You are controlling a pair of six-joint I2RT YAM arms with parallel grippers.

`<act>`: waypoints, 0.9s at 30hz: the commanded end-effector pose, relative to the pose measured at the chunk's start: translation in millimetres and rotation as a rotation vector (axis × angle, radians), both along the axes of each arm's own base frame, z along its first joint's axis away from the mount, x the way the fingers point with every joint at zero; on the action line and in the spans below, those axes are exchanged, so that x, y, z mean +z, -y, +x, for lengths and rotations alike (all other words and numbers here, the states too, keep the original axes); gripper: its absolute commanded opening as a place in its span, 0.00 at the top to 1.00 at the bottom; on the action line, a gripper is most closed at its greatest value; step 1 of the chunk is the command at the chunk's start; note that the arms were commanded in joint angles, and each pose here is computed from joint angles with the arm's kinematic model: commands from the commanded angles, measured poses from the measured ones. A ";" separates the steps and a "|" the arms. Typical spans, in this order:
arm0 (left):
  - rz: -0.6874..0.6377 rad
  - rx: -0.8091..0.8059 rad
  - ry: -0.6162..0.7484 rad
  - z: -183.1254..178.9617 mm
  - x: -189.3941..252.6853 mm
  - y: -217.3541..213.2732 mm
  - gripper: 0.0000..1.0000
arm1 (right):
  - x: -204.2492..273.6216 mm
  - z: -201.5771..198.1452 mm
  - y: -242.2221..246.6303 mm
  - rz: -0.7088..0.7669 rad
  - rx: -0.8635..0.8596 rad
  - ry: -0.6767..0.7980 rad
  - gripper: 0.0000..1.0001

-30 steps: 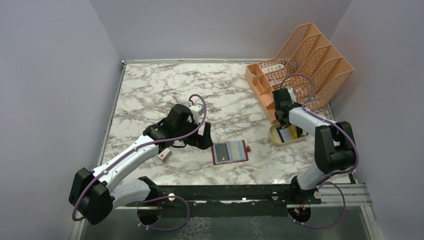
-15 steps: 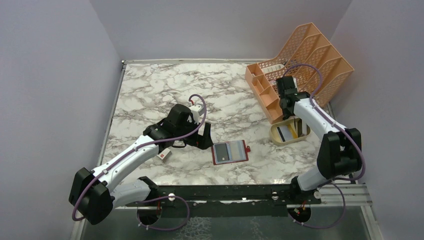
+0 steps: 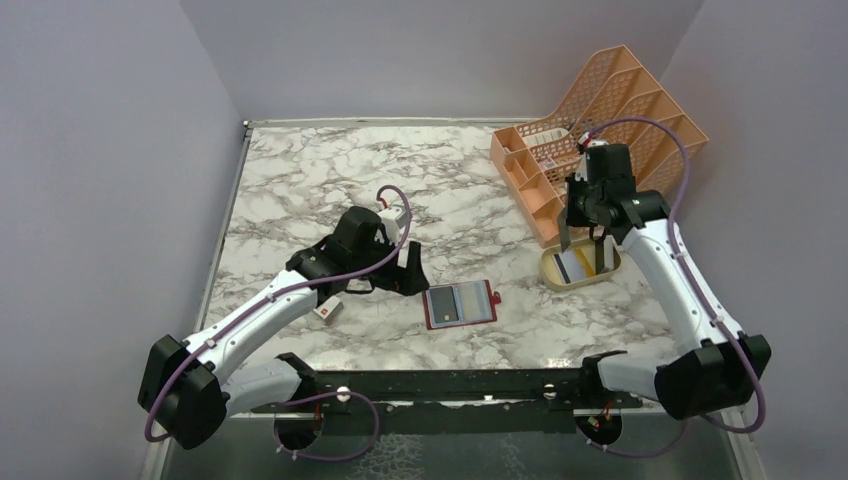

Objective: Put the credit cards into the card holder
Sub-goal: Pick up the credit card from the storage box.

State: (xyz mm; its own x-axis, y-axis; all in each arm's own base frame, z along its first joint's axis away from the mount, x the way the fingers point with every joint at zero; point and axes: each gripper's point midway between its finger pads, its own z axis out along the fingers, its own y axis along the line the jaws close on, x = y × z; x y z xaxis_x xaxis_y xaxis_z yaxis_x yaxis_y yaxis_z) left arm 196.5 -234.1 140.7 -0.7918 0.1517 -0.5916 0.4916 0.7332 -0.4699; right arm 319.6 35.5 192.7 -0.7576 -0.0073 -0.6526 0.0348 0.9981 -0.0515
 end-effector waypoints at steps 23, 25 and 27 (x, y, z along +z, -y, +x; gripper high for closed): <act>-0.727 0.124 -0.173 14.9 100.4 72.0 0.59 | 68.4 -80.1 -161.8 1.318 0.358 0.220 0.99; -0.747 0.125 -0.182 15.3 103.1 73.8 0.61 | 68.6 -79.7 -162.8 1.349 0.347 0.213 0.99; -0.760 0.125 -0.192 16.2 104.2 75.0 0.62 | 70.7 -78.0 -162.8 1.361 0.344 0.220 0.99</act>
State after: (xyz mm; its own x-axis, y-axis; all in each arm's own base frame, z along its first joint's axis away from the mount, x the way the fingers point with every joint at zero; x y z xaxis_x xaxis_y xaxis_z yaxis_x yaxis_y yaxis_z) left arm 214.1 -303.8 229.5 -0.8666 -0.3219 -0.3812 0.2843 0.3092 -0.9075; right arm 244.8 191.5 227.4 -0.7417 0.5277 -0.4140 -0.2573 0.3462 0.9022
